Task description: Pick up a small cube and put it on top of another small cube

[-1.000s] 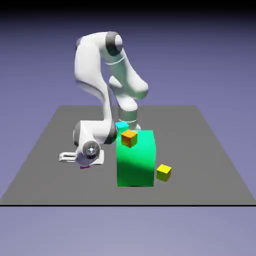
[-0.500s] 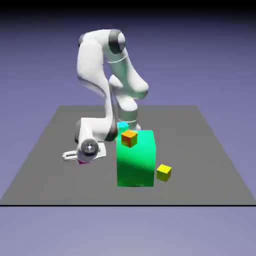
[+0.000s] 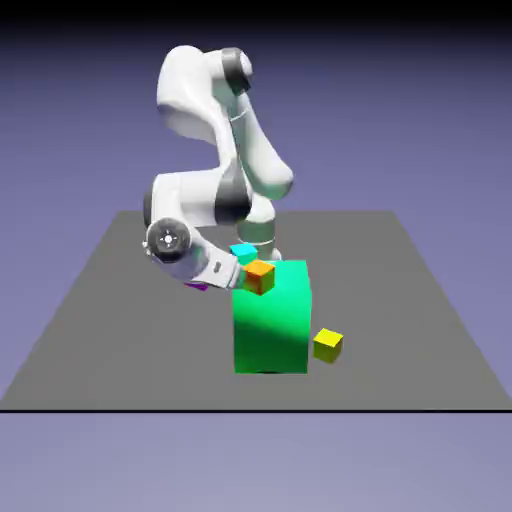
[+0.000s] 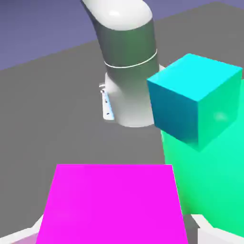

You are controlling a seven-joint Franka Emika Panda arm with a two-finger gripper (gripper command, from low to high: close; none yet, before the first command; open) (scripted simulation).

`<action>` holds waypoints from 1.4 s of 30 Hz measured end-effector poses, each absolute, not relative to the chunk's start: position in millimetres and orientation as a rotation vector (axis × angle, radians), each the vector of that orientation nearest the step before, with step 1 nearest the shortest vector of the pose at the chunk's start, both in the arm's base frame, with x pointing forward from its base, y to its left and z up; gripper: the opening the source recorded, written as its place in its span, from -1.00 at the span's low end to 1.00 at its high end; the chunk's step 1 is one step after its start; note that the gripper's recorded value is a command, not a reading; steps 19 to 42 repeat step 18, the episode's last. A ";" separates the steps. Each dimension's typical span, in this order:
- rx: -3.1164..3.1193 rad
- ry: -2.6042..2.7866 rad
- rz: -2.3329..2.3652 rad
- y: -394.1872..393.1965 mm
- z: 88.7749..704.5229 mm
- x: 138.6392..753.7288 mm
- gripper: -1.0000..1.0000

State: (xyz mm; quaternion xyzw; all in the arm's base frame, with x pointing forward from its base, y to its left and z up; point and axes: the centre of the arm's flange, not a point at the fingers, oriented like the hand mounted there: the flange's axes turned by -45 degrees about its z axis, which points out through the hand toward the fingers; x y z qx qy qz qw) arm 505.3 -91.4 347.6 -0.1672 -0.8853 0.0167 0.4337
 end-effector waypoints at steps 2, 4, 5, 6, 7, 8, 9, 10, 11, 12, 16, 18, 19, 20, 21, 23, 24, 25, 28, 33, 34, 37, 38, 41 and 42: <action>-0.357 -2.216 0.010 -69.2 360.3 511.9 -1.00; -0.243 -2.241 -0.026 -43.9 363.8 517.3 -1.00; -0.186 -2.253 -0.045 -31.7 366.6 519.4 -1.00; -0.178 -2.253 -0.062 -23.7 379.7 520.8 -1.00; -0.184 -2.248 -0.079 -17.4 396.6 521.5 -1.00; -0.186 -2.245 -0.088 -14.3 405.4 521.5 -1.00; -0.186 -2.245 -0.088 -14.3 405.4 521.5 -1.00; -0.186 -2.246 -0.088 -13.1 397.9 516.4 -1.00; -0.186 -2.247 -0.088 -12.0 390.2 511.1 -1.00; -0.185 -2.247 -0.088 -11.0 382.5 505.4 -1.00; -0.186 -2.245 -0.088 -7.9 353.9 483.2 1.00; -0.187 -2.245 -0.089 -7.7 354.0 483.3 1.00; -0.187 -2.245 -0.089 -7.7 354.0 483.3 1.00; -0.187 -2.245 -0.089 -7.7 354.0 483.3 1.00; -0.187 -2.245 -0.089 -7.7 354.0 483.3 1.00; -0.187 -2.245 -0.089 -7.7 354.0 483.3 1.00; -0.187 -2.245 -0.089 -7.7 354.0 483.3 1.00; -0.187 -2.245 -0.089 -7.7 354.0 483.3 1.00; -0.187 -2.245 -0.089 -7.7 354.0 483.3 1.00; -0.187 -2.245 -0.089 -7.7 354.0 483.3 1.00; -0.187 -2.245 -0.089 -7.7 354.0 483.3 1.00; -0.187 -2.245 -0.089 -7.7 354.0 483.3 1.00; -0.187 -2.245 -0.089 -7.7 354.0 483.3 1.00; -0.187 -2.245 -0.089 -7.7 354.0 483.3 1.00; -0.187 -2.245 -0.089 -7.7 354.0 483.3 1.00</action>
